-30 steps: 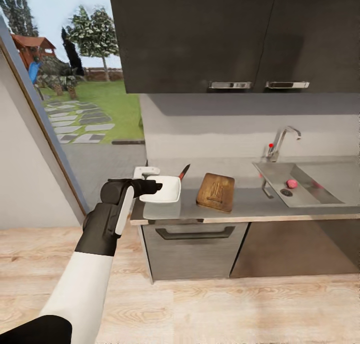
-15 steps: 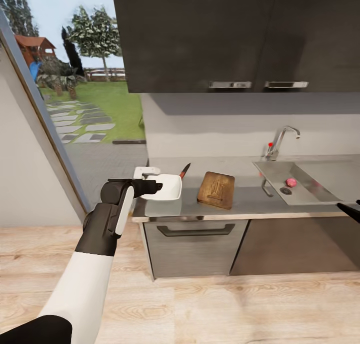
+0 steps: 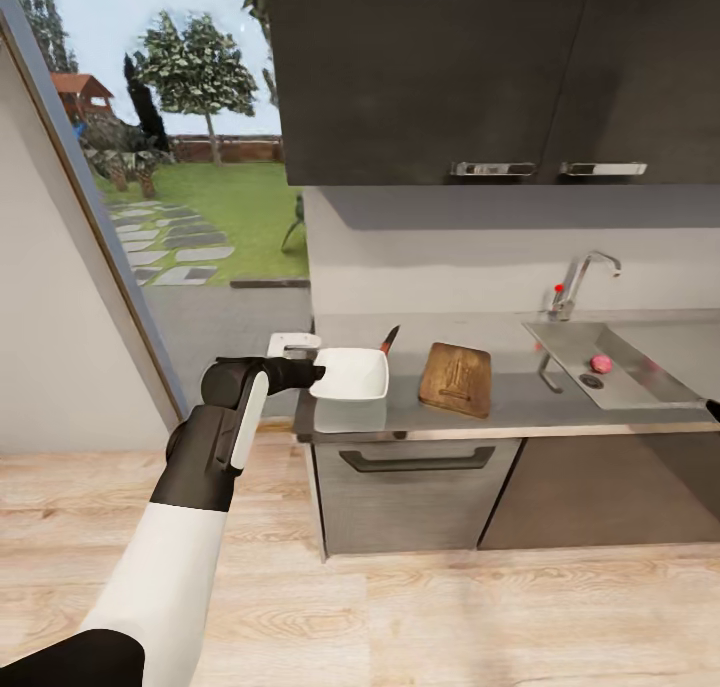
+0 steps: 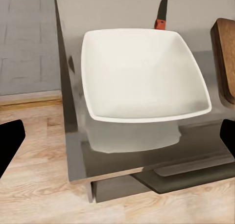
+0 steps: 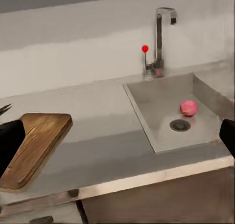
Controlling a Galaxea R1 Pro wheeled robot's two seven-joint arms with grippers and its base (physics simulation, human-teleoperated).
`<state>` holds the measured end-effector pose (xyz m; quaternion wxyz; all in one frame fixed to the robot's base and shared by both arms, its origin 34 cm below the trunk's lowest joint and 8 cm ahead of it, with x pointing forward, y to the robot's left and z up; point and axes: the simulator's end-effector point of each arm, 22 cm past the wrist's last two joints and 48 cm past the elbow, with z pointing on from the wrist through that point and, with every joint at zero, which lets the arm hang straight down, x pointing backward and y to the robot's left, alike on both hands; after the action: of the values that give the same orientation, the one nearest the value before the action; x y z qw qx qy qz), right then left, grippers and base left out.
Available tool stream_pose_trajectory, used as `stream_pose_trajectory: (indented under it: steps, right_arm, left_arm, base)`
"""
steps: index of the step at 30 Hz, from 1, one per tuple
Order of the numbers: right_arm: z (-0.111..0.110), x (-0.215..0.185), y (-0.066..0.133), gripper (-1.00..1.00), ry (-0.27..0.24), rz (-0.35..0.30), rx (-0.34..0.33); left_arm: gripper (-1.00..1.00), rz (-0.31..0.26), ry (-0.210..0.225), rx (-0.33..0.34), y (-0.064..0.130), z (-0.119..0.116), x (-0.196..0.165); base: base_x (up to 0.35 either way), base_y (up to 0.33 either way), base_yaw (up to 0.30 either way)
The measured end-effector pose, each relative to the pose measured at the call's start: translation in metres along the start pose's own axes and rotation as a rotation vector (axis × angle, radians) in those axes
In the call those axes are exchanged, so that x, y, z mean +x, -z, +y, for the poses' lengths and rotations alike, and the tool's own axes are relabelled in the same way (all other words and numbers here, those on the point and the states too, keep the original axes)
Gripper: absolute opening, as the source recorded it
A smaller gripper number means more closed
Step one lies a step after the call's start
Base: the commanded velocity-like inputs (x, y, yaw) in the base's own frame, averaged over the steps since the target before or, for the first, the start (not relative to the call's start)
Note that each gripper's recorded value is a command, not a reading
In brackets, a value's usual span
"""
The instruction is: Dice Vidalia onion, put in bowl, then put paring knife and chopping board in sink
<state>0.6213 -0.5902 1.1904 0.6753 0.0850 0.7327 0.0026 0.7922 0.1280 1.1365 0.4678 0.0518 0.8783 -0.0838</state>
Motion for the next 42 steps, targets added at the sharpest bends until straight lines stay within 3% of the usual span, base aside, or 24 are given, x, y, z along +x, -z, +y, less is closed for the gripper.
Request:
stream_pose_trajectory:
  steps: [1, 3, 7, 8, 10, 14, 16, 23, 25, 30, 31, 32, 34, 35, 37, 39, 42]
  right_arm:
    - [-0.027, 0.007, 0.002, 1.00, 0.021, 0.015, 0.129]
    - [-0.037, 0.010, 0.004, 1.00, 0.049, 0.022, 0.180]
    - [-0.034, 0.026, 0.005, 1.00, 0.138, 0.053, 0.183]
    - [-0.029, 0.036, 0.005, 1.00, 0.193, 0.072, 0.170]
    - [-0.023, 0.044, 0.006, 1.00, 0.254, 0.081, 0.154]
    - [-0.013, 0.053, 0.007, 1.00, 0.409, 0.071, 0.128]
    - [-0.011, 0.062, 0.010, 1.00, 0.447, 0.060, 0.145]
    - [-0.013, 0.068, 0.017, 1.00, 0.436, 0.011, 0.220]
    - [-0.017, 0.064, 0.023, 1.00, 0.386, -0.054, 0.284]
    - [-0.003, 0.077, 0.028, 1.00, 0.309, -0.096, 0.281]
    - [0.002, 0.081, 0.028, 1.00, 0.302, -0.094, 0.270]
    - [0.033, 0.113, 0.028, 1.00, 0.293, -0.049, 0.182]
    - [0.058, 0.137, 0.030, 1.00, 0.320, -0.012, 0.116]
    - [0.078, 0.149, 0.033, 1.00, 0.402, -0.003, 0.050]
    - [0.100, 0.158, 0.036, 1.00, 0.501, -0.010, -0.014]
    - [0.116, 0.169, 0.039, 1.00, 0.541, -0.010, -0.052]
    - [0.177, 0.202, 0.052, 1.00, 0.598, -0.031, -0.141]
  left_arm:
    - [1.00, 0.000, 0.000, 0.000, 0.000, 0.000, 0.000]
    - [1.00, -0.001, 0.000, 0.000, 0.000, 0.000, 0.000]
    - [1.00, -0.001, 0.000, 0.000, 0.000, 0.000, 0.000]
    - [1.00, -0.001, 0.000, 0.000, 0.000, 0.000, 0.000]
    - [1.00, -0.001, 0.000, 0.000, 0.000, 0.000, 0.000]
    - [1.00, 0.000, 0.000, 0.000, 0.000, 0.000, 0.000]
    - [1.00, -0.001, 0.000, 0.000, 0.000, 0.000, 0.000]
    - [1.00, 0.000, 0.000, 0.001, 0.000, 0.000, 0.000]
    - [1.00, 0.000, 0.000, 0.001, 0.000, 0.000, 0.000]
    - [1.00, 0.001, 0.000, 0.001, 0.000, 0.000, 0.000]
    - [1.00, 0.001, 0.000, 0.001, 0.000, 0.000, 0.000]
    - [1.00, 0.001, 0.000, 0.001, 0.000, 0.000, 0.000]
    - [1.00, 0.001, 0.000, 0.001, 0.000, 0.000, 0.000]
    - [1.00, 0.001, 0.000, 0.001, 0.000, 0.000, 0.000]
    - [1.00, 0.001, 0.000, 0.001, 0.000, 0.000, 0.000]
    - [1.00, 0.001, 0.000, 0.001, 0.000, 0.000, 0.000]
    - [1.00, 0.001, 0.000, 0.001, 0.000, 0.000, 0.000]
  base:
    - [0.000, 0.010, 0.000]
    - [0.000, 0.006, 0.000]
    - [0.000, 0.002, 0.000]
    - [0.000, 0.001, 0.000]
    - [0.000, 0.000, 0.000]
    - [0.000, 0.000, 0.000]
    - [0.000, 0.000, 0.000]
    - [0.000, 0.000, 0.000]
    - [0.000, 0.000, 0.000]
    - [0.000, 0.000, 0.000]
    - [0.000, 0.000, 0.000]
    - [0.000, 0.000, 0.000]
    - [0.000, 0.000, 0.000]
    - [0.000, 0.000, 0.000]
    - [0.000, 0.000, 0.000]
    - [0.000, 0.000, 0.000]
    - [0.000, 0.000, 0.000]
